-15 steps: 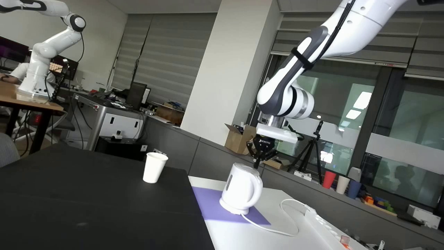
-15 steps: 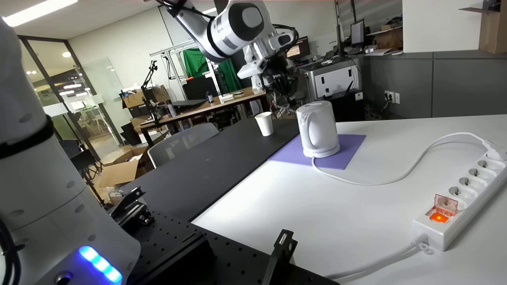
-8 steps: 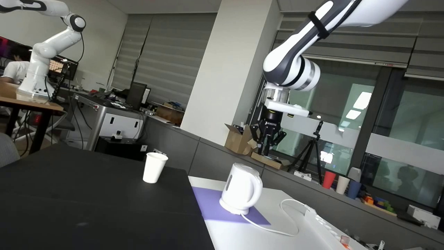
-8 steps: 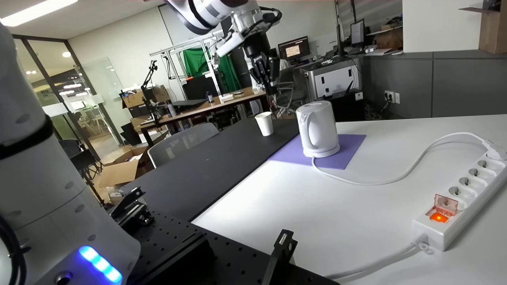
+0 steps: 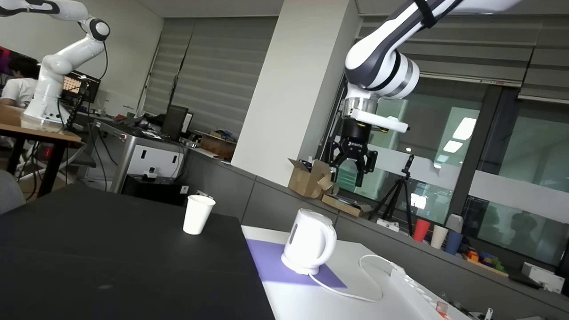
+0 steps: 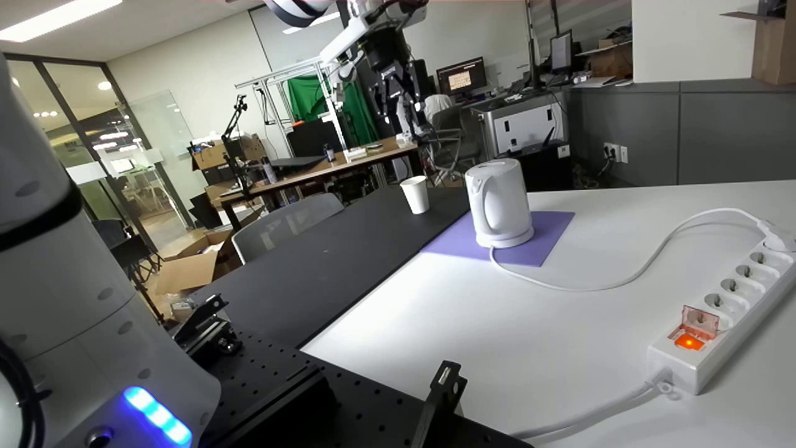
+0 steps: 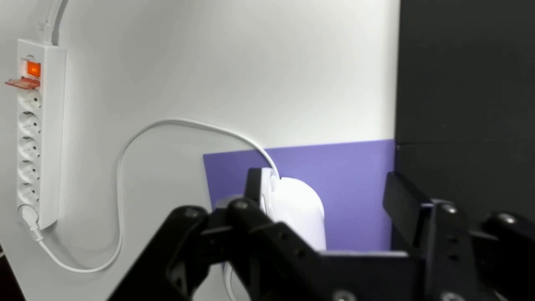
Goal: Press the button the handle of the kettle
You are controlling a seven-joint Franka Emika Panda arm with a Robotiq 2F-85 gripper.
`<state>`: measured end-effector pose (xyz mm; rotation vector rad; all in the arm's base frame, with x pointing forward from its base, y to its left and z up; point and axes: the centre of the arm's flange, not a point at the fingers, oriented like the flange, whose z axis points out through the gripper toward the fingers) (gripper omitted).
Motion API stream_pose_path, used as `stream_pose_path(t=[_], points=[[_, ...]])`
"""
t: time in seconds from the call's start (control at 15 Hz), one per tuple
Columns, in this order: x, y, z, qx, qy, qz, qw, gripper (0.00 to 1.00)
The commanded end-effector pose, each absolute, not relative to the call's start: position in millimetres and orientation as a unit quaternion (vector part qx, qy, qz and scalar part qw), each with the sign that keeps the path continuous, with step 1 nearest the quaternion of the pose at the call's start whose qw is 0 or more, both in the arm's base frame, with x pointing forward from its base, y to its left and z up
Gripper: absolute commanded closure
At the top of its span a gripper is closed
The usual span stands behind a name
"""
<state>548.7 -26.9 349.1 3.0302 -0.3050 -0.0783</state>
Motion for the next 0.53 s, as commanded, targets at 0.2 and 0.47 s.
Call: stream_pose_path(t=[0.2,0.47], points=[[545.8,-29.0,358.6,0.994,-0.098,-0.025,0.048,0.00],[545.1,-28.6,359.1,0.994,-0.098,-0.027,0.048,0.00]])
